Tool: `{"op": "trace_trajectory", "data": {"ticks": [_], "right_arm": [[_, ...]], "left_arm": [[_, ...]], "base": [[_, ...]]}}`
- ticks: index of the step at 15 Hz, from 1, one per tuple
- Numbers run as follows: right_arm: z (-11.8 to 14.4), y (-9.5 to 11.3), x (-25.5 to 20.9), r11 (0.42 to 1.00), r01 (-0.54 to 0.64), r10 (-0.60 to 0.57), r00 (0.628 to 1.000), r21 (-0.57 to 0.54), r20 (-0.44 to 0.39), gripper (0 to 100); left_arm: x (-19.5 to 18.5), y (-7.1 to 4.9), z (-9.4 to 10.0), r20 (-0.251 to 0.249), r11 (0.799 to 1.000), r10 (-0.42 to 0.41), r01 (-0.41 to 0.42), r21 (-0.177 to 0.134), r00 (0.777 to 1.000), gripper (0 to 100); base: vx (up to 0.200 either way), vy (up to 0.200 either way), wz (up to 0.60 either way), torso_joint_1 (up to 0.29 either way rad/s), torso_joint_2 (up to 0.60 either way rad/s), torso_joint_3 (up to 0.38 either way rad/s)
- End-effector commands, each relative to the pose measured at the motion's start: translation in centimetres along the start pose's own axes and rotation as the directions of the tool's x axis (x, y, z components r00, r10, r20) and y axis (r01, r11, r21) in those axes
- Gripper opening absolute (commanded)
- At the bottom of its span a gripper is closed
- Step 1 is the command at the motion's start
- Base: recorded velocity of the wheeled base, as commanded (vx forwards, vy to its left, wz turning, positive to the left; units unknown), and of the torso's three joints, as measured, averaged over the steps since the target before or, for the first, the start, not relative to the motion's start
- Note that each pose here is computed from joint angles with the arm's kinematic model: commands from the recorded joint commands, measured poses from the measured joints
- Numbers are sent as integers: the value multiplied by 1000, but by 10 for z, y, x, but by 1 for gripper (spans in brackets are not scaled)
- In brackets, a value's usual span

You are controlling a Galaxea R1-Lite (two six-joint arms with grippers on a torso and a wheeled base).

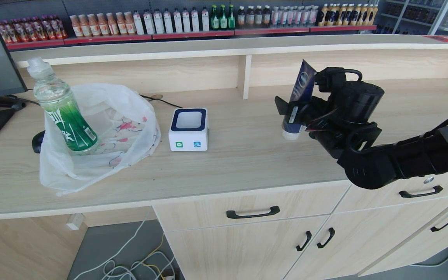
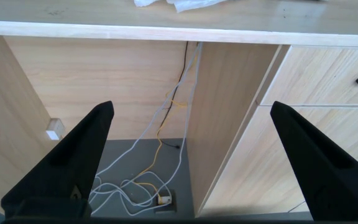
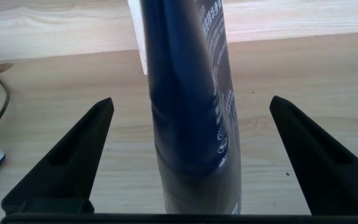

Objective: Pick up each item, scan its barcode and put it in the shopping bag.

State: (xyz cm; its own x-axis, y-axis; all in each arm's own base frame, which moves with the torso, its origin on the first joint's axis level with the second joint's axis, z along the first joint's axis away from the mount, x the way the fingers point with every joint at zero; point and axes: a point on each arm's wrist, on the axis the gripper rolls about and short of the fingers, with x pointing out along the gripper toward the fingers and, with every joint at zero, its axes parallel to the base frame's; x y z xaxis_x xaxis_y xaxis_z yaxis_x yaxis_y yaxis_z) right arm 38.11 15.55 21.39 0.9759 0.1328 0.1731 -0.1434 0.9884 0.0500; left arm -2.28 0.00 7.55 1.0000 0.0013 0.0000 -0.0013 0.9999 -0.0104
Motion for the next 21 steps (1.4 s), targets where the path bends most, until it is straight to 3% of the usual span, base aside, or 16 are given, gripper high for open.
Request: {"op": "trace_trajectory", "data": {"ticks": [1, 19, 20, 21], "right_arm": [[-4, 0, 1, 1000, 0, 0, 1000, -1, -8, 100], [-25, 2, 8, 1000, 3, -3, 999, -18, -35, 100], [-26, 3, 8, 1000, 1, -2, 999, -18, -36, 0], [-25, 3, 8, 1000, 1, -2, 999, -17, -35, 0]], "left_arm": [[0, 0, 0, 0, 1000, 0, 0, 0, 1000, 100], [0, 0, 0, 0, 1000, 0, 0, 0, 1000, 100], [0, 0, 0, 0, 1000, 0, 0, 0, 1000, 100], [0, 0, 0, 0, 1000, 0, 0, 0, 1000, 100]], "base": [[0, 0, 0, 0, 0, 0], [0, 0, 0, 0, 0, 0], [0, 0, 0, 0, 0, 0], [0, 0, 0, 0, 0, 0]]}}
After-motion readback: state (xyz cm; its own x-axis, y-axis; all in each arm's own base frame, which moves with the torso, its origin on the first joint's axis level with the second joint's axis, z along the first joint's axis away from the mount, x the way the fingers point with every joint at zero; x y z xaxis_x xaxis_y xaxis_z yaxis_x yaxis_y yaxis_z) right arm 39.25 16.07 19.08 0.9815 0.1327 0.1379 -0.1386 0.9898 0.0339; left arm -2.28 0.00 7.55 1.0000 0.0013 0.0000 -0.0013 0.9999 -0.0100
